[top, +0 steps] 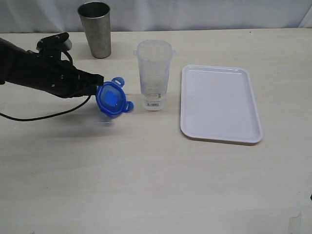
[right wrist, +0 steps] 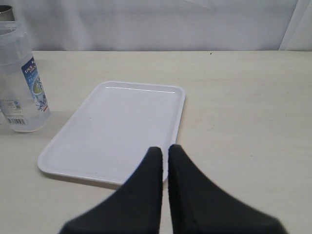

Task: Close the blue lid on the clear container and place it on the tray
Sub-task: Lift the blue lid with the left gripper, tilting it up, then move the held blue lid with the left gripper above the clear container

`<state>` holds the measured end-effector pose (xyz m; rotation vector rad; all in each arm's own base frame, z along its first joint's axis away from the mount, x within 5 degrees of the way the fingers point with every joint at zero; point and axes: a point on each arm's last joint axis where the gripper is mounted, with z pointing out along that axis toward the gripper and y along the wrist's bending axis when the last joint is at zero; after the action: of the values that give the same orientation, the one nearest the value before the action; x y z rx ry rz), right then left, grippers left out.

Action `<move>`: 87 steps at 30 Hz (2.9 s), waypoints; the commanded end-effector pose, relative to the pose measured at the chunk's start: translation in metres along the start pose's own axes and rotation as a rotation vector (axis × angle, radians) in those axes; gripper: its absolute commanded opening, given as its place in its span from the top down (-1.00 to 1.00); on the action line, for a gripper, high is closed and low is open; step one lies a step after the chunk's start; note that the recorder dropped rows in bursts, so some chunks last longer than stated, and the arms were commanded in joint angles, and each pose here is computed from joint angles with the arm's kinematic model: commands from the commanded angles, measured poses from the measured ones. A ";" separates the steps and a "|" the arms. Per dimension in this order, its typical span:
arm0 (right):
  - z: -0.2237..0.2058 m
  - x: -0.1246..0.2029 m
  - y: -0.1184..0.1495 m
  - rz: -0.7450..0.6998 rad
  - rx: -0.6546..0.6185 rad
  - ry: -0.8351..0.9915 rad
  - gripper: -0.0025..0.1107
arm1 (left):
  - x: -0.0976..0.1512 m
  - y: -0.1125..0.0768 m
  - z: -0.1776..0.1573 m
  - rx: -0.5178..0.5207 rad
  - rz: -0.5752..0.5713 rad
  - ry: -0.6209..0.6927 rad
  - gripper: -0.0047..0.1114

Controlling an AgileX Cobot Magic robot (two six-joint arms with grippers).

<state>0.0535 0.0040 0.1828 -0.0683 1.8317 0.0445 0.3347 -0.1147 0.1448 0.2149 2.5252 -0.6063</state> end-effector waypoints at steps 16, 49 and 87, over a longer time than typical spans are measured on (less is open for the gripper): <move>0.000 0.001 -0.001 -0.012 0.008 -0.004 0.88 | -0.032 -0.019 -0.062 -0.082 0.171 -0.222 0.92; 0.000 0.001 -0.001 -0.012 0.008 -0.004 0.88 | -0.109 -0.082 -0.110 -0.202 0.923 -0.522 0.92; 0.000 0.001 -0.001 -0.012 0.008 -0.004 0.88 | -0.075 -0.146 -0.045 -0.556 1.525 -0.496 0.92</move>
<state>0.0535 0.0040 0.1828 -0.0683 1.8317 0.0445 0.3423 -0.2201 0.2797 1.3083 1.3356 0.5932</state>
